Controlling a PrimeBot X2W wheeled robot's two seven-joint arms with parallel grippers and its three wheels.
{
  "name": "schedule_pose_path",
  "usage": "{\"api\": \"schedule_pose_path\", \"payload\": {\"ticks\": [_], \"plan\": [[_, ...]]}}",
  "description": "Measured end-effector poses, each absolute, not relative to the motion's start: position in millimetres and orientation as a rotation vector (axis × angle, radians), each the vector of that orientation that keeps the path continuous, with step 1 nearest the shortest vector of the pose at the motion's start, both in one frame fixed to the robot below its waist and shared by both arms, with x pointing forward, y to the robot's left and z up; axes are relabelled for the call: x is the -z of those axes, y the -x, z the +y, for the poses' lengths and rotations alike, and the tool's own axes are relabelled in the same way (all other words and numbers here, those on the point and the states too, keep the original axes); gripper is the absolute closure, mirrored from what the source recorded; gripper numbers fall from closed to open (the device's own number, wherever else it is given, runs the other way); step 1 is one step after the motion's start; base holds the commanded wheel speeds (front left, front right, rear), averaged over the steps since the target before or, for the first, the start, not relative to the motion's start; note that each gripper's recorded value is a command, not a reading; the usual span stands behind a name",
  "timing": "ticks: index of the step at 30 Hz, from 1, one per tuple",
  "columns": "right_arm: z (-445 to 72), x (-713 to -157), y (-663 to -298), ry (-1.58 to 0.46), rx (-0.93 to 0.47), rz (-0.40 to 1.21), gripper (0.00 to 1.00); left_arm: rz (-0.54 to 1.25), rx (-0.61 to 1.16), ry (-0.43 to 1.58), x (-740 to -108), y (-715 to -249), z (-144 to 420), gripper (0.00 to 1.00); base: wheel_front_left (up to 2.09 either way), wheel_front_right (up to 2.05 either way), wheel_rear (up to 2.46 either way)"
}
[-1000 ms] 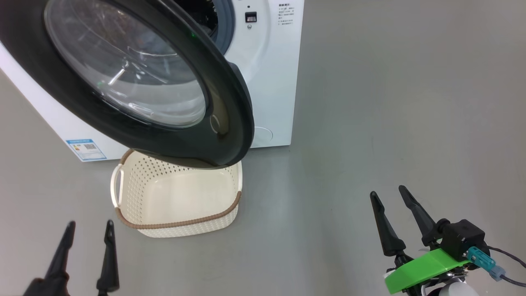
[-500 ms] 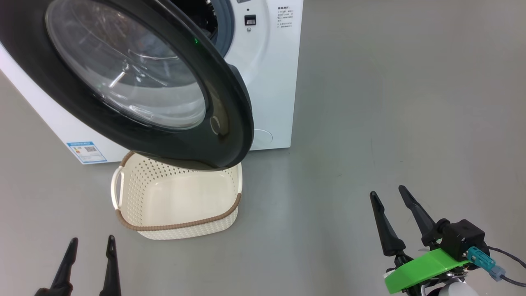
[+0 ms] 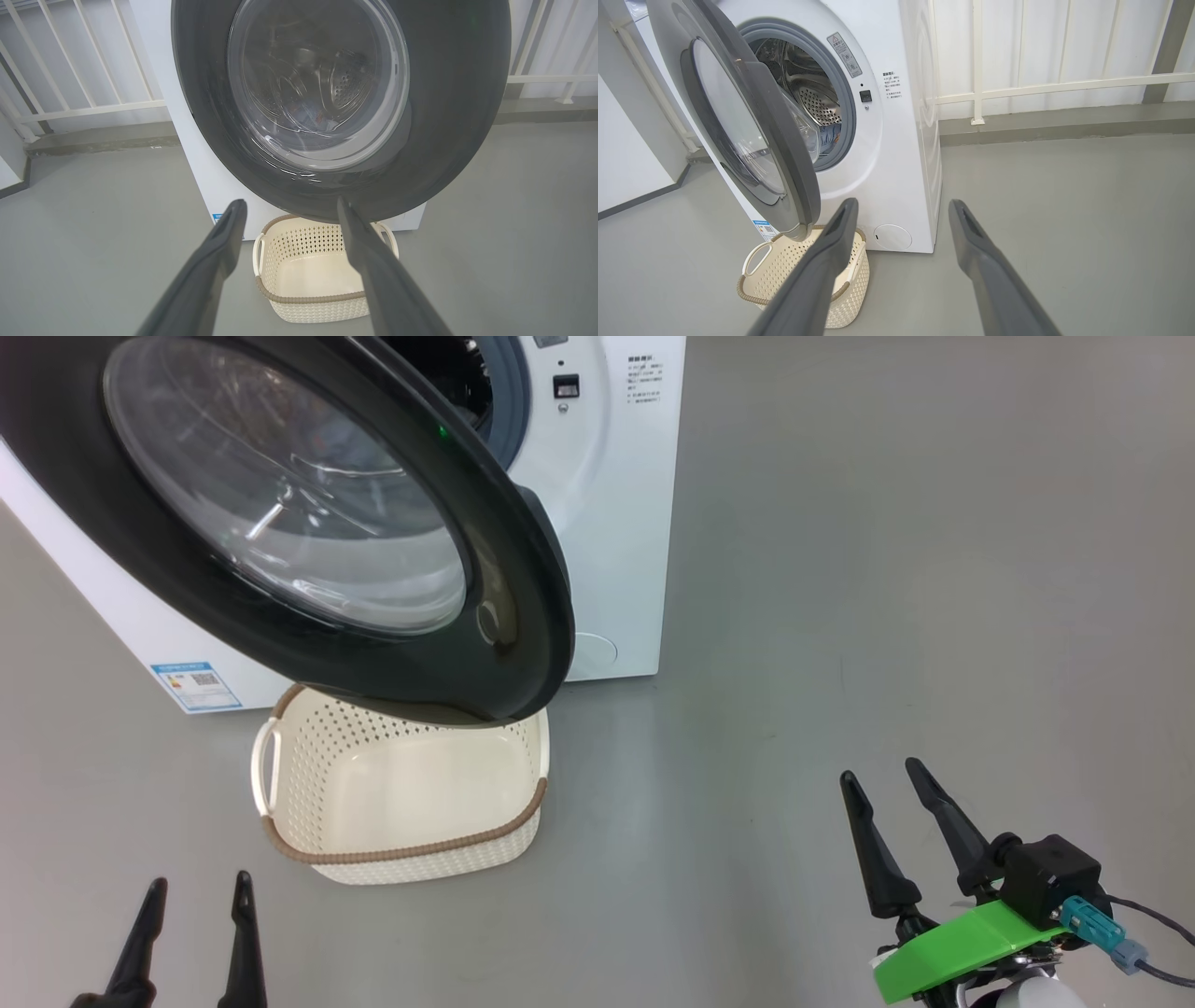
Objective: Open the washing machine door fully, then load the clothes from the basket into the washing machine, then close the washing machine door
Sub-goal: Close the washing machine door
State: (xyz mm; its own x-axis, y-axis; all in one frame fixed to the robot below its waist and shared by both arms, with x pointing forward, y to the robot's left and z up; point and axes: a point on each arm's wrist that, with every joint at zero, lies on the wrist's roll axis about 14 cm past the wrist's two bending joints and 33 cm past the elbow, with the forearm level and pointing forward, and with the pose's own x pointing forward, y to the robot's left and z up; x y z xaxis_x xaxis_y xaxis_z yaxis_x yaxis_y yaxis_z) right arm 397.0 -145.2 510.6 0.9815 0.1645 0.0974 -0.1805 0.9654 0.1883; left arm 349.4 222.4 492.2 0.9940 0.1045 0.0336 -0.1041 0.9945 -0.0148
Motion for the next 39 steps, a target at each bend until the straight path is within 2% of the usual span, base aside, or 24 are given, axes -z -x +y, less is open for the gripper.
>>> {"api": "schedule_pose_path", "payload": {"ticks": [12, 15, 19, 30, 34, 39], "plan": [[-144.1, -511.4, -397.3, -0.198, -0.178, -0.083, 0.0, -0.026, -0.108, 0.013, -489.8, -344.1, 223.2, 0.0, 0.0, 0.0, 0.0], [-144.0, -510.9, -397.4, -0.198, -0.178, -0.082, 0.22, -0.025, -0.108, 0.013, -489.8, -344.2, 223.0, 0.0, 0.0, 0.0, 0.0], [-144.0, -510.2, -397.0, -0.198, -0.178, -0.079, 0.98, -0.027, -0.106, 0.017, -490.2, -344.2, 222.4, 0.0, 0.0, 0.0, 0.0], [-145.0, -523.5, -397.6, -0.217, -0.175, -0.121, 1.0, -0.034, -0.105, 0.023, -492.1, -344.2, 221.5, 0.0, 0.0, 0.0, 0.0], [-144.0, -553.8, -400.4, -0.236, -0.188, -0.214, 1.0, -0.03, -0.106, 0.025, -491.0, -344.5, 221.6, 0.0, 0.0, 0.0, 0.0], [-127.9, -618.5, -402.2, -0.256, -0.264, -0.408, 1.0, -0.028, -0.11, 0.03, -490.0, -344.1, 222.5, 0.0, 0.0, 0.0, 0.0]]}}
